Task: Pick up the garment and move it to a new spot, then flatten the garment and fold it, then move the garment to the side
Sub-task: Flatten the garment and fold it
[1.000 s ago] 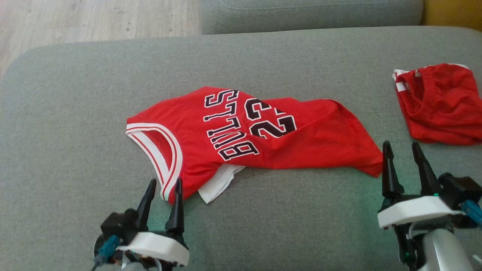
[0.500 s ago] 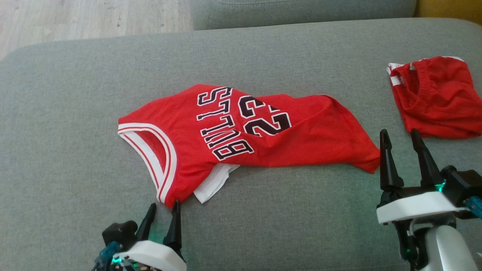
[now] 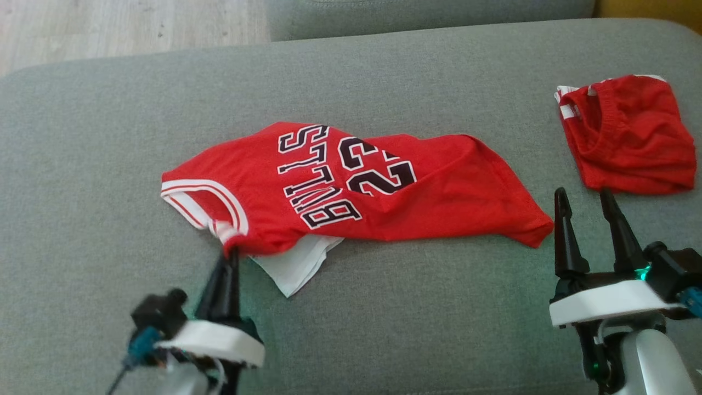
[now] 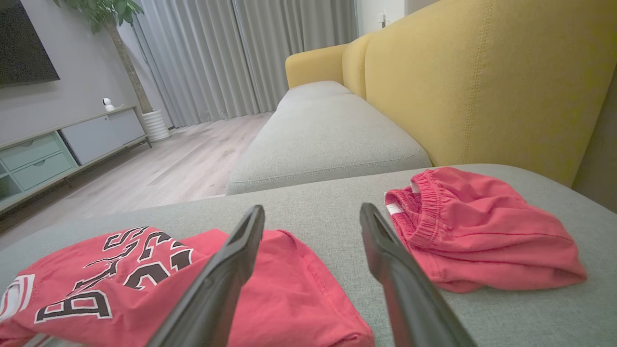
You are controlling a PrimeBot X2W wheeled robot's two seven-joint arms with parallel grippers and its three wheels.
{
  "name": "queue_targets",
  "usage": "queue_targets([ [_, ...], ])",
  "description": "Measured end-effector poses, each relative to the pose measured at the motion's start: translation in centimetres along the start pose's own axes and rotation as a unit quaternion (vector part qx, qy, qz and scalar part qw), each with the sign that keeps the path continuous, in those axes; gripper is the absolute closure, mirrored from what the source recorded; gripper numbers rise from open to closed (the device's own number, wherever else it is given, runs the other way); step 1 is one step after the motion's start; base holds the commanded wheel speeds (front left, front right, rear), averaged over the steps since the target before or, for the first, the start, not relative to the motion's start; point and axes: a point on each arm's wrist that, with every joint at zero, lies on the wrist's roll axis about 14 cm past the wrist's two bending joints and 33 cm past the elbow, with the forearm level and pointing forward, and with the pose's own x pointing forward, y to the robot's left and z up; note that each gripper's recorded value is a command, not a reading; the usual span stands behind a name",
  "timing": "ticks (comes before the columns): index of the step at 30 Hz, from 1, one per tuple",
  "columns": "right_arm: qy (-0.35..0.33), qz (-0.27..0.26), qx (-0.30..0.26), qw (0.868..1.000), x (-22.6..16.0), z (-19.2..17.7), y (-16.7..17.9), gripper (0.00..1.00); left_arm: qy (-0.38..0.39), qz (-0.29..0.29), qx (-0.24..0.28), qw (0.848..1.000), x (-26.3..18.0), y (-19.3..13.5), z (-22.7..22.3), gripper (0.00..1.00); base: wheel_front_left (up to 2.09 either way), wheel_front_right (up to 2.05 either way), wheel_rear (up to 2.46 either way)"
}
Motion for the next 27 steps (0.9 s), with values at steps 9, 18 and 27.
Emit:
queue_targets([
  [9, 0.007, -0.031, -0.01, 0.999, 0.1, -0.7, -2.2, 0.0, -0.07, -0.008, 0.062, 0.996, 4.0, 1.8, 6.8, 1.0, 0.0, 0.0, 0.0],
  [18, 0.012, -0.072, -0.023, 0.997, 0.1, -1.1, -5.0, 0.0, -0.046, 0.001, 0.085, 0.995, 9.9, 3.2, 8.2, 1.0, 0.0, 0.0, 0.0],
  [27, 0.015, -0.091, -0.026, 0.995, -0.2, -1.7, -6.3, 0.0, -0.008, 0.004, 0.066, 0.998, 11.2, 3.4, 4.7, 0.0, 0.0, 0.0, 0.0],
])
